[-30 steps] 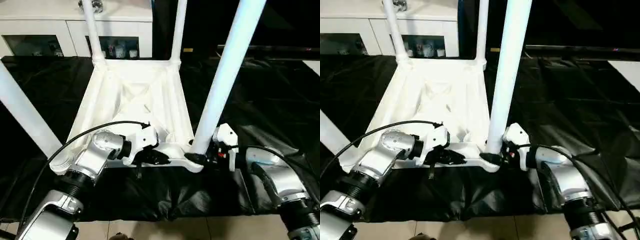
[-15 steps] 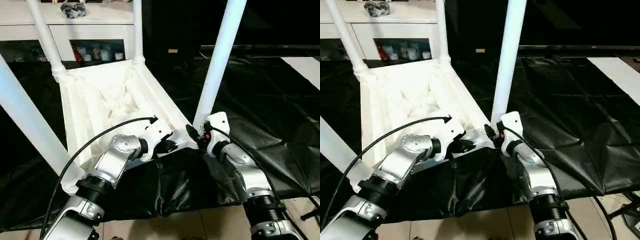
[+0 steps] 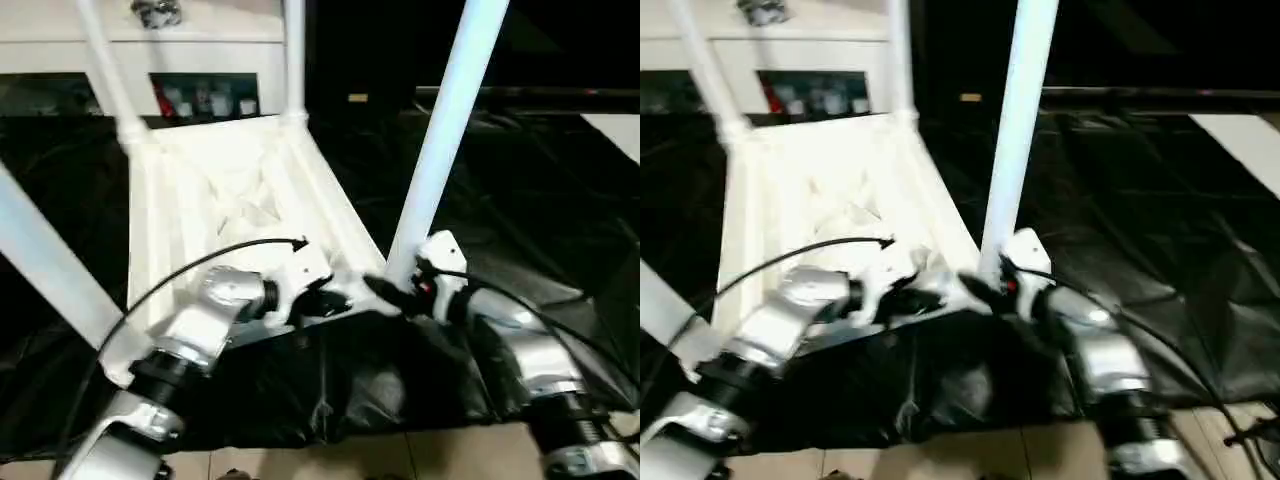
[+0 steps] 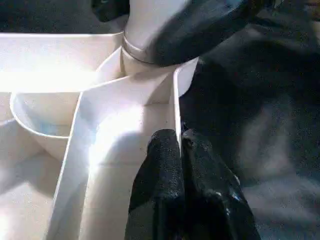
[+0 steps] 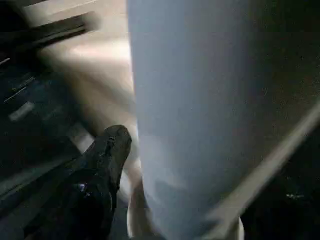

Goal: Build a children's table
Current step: Rotate leg to tighten

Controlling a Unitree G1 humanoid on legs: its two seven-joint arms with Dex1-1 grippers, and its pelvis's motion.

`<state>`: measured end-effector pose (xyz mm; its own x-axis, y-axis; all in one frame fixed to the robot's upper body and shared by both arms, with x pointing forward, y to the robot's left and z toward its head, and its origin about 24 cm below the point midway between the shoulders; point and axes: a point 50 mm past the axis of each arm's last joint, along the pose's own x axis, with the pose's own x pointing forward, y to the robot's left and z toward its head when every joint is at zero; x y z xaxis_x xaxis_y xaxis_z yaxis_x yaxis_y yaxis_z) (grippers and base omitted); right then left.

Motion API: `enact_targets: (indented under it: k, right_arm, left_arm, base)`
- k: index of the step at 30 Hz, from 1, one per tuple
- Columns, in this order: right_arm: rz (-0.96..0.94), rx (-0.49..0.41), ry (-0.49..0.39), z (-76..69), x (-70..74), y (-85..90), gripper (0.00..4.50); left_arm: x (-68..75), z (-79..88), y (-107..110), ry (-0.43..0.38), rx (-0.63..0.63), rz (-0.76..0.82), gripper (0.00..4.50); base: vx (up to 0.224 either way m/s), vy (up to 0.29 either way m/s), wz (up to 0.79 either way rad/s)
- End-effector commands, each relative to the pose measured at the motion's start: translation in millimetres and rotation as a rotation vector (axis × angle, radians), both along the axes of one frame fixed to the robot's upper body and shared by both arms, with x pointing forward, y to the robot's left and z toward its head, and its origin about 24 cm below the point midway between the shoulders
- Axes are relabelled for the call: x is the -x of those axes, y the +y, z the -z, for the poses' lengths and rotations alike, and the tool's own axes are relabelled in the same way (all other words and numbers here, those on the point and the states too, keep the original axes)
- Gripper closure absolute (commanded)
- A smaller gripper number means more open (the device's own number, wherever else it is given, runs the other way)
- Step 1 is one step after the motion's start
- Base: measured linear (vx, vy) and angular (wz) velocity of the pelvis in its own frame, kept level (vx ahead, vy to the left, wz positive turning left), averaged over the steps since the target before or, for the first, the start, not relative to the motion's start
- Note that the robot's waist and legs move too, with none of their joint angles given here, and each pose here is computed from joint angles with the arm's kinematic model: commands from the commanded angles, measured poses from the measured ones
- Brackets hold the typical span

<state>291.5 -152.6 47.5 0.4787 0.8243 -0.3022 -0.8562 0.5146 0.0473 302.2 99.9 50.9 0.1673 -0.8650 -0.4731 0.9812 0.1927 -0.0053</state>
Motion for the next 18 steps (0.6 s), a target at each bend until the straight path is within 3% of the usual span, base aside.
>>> enact_targets:
  k: [1, 8, 12, 18]
  right_arm:
    - [-0.192, -0.025, 0.056, 0.9, 12.8, 14.6, 1.63]
    - [-0.364, 0.02, 0.111, -0.5, 19.3, 11.5, 2.12]
    - [-0.392, 0.013, 0.115, -2.8, 19.4, 15.5, 2.42]
    - [-0.355, 0.001, 0.102, 2.3, 20.6, 20.3, 2.49]
  left_arm:
    - [0.5, -12.9, -14, -0.042, 0.046, 0.114, 4.5]
    - [-4.1, -13.7, -5, -0.012, 0.01, 0.168, 4.5]
    - [-6.1, -14.5, -5, -0.013, 0.016, 0.17, 4.5]
    - [-12.8, -13.0, -7, -0.047, 0.027, 0.076, 4.5]
  base:
    - [0.0, 0.0, 0.0]
    - [0.0, 0.0, 0.0]
    - [0.0, 0.0, 0.0]
    - [0.0, 0.0, 0.0]
